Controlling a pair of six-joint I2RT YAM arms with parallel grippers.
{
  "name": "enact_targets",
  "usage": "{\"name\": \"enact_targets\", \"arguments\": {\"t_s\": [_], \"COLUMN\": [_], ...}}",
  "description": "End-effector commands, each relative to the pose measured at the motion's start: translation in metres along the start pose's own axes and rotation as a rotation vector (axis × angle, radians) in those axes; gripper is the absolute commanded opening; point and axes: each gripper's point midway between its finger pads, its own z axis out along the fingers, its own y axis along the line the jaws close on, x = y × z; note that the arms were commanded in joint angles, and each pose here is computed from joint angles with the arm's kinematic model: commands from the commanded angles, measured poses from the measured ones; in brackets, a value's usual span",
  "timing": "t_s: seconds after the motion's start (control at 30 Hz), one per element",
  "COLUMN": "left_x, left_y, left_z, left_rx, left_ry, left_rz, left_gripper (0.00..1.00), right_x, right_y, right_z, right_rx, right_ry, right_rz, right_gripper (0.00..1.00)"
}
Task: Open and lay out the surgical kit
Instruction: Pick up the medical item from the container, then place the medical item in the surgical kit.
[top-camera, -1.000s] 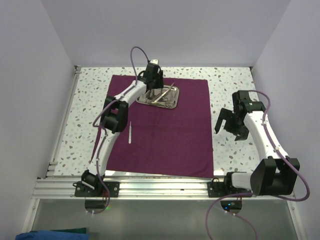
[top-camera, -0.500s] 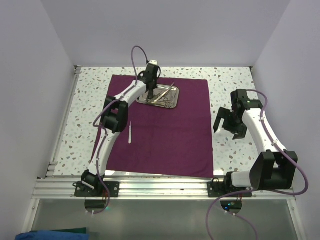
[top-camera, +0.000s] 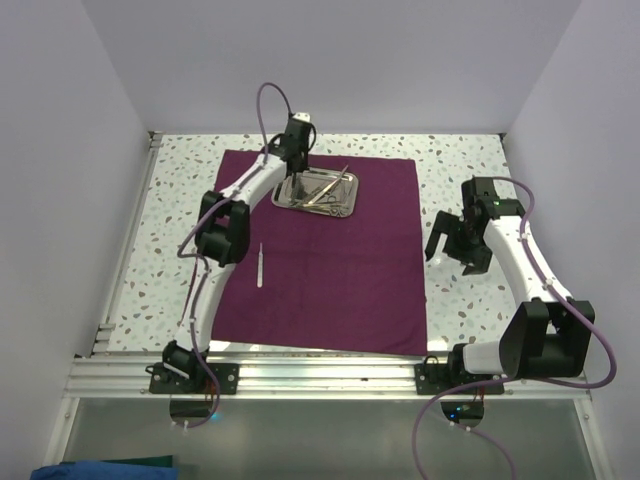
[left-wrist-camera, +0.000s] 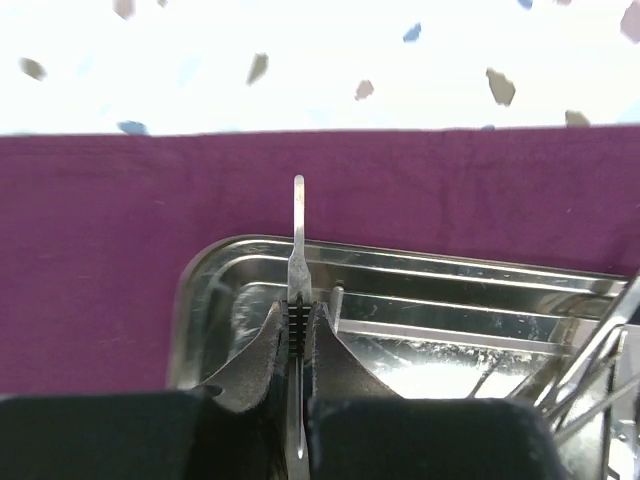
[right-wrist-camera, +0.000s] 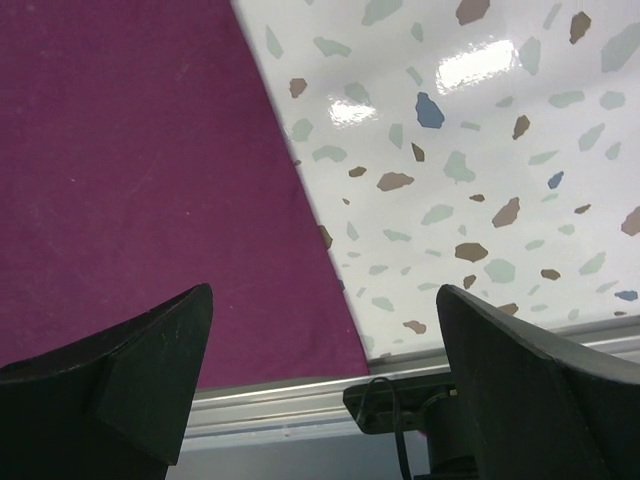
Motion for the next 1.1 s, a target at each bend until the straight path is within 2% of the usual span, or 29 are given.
{"name": "enact_targets", "arguments": {"t_s": [0.0,0.13,0.23,0.37,0.4,0.47,0.5,0.6,0.7,0.9,0.93,0.97,1.0,1.03,1.07], "left_x": [-0.11,-0.126,-0.113,-0.05,-0.015,0.015,0.049,0.103,0.142,0.164,0.165,0.165,0.165,0.167,0.167], "left_y": [0.027,0.033,0.034,0.046,0.053,0.056,0.064,0.071,0.07,0.067,0.068,0.068,0.068,0.068,0.071], "left_z": [-0.086,-0.124,-0.148,-0.17,-0.18,-0.191,-0.203,-0.222,-0.233,-0.234,-0.232,-0.231,-0.227,-0.227,-0.225], "left_rx": [-0.012,-0.002,0.027,0.022,0.023,0.037,0.029,0.038,0.059,0.059,0.054,0.049,0.043,0.036,0.018], "left_ry": [-0.227,-0.259,-0.211,-0.078,-0.024,0.004,0.049,0.125,0.187,0.229,0.232,0.235,0.242,0.252,0.255], "left_rz": [-0.062,-0.075,-0.076,-0.077,-0.064,-0.081,-0.079,-0.127,-0.154,-0.177,-0.175,-0.174,-0.171,-0.168,-0.164], "left_gripper": [0.0,0.0,0.0,0.0,0.0,0.0,0.0,0.0,0.0,0.0,0.02,0.11,0.23,0.45,0.55], "right_x": [-0.009,-0.014,-0.018,-0.025,-0.025,-0.027,-0.026,-0.026,-0.025,-0.026,-0.026,-0.026,-0.026,-0.026,-0.026], "right_y": [0.012,0.018,0.021,0.026,0.027,0.029,0.03,0.031,0.03,0.032,0.031,0.031,0.03,0.029,0.028], "right_z": [-0.006,-0.003,-0.002,-0.003,-0.003,-0.001,0.001,0.006,0.01,0.014,0.013,0.013,0.013,0.012,0.011], "right_rx": [-0.063,-0.088,-0.098,-0.112,-0.115,-0.122,-0.125,-0.128,-0.122,-0.122,-0.12,-0.118,-0.116,-0.111,-0.108], "right_ry": [-0.045,-0.051,-0.054,-0.065,-0.063,-0.062,-0.056,-0.043,-0.035,-0.024,-0.023,-0.024,-0.025,-0.029,-0.03], "right_rz": [0.001,0.004,0.007,0.003,0.005,0.004,0.004,0.003,0.0,-0.003,-0.004,-0.006,-0.006,-0.007,-0.009], "right_gripper": [0.98,0.98,0.98,0.98,0.98,0.98,0.98,0.98,0.98,0.98,0.98,0.98,0.98,0.98,0.98]}}
